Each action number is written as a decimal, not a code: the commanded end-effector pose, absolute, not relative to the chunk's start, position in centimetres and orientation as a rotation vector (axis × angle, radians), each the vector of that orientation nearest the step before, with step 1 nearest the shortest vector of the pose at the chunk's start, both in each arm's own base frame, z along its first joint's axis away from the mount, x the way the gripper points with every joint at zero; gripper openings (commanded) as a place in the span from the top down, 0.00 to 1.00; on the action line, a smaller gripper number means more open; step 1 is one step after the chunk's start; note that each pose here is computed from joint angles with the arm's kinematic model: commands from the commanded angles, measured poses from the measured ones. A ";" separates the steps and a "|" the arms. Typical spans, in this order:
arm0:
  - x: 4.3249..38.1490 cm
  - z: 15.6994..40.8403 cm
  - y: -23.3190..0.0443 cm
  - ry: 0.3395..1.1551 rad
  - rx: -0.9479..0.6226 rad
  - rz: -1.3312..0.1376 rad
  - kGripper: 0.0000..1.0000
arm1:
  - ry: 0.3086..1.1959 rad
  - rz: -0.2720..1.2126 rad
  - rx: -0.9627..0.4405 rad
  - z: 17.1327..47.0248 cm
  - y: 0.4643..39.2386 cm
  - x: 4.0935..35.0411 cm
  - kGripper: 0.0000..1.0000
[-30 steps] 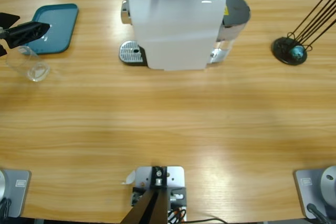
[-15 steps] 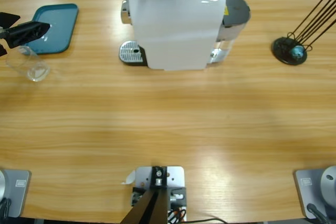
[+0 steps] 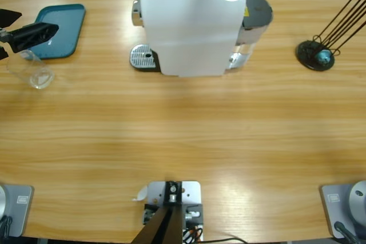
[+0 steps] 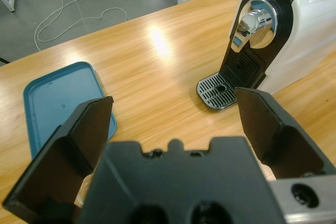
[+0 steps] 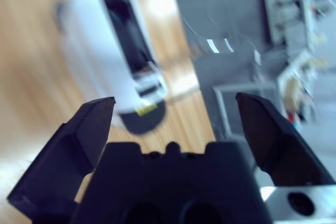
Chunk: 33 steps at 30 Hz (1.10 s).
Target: Pour coffee
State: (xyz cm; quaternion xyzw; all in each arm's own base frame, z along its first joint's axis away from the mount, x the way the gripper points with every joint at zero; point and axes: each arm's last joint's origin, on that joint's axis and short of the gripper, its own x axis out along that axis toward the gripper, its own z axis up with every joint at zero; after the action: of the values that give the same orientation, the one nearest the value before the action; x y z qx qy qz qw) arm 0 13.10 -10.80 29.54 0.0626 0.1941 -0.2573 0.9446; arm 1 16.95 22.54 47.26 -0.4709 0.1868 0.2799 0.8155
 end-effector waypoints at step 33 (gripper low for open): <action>13.1 28.3 -10.8 0.416 0.159 -0.540 0.01 | 0.303 0.337 -0.304 39.7 23.8 20.4 1.00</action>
State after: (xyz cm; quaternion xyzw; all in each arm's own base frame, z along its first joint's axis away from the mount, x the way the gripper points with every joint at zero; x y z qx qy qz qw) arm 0 13.08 -10.82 29.65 0.0655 0.1854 -0.2620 0.9448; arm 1 18.16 21.27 45.20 -0.1039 0.1213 0.1728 0.9719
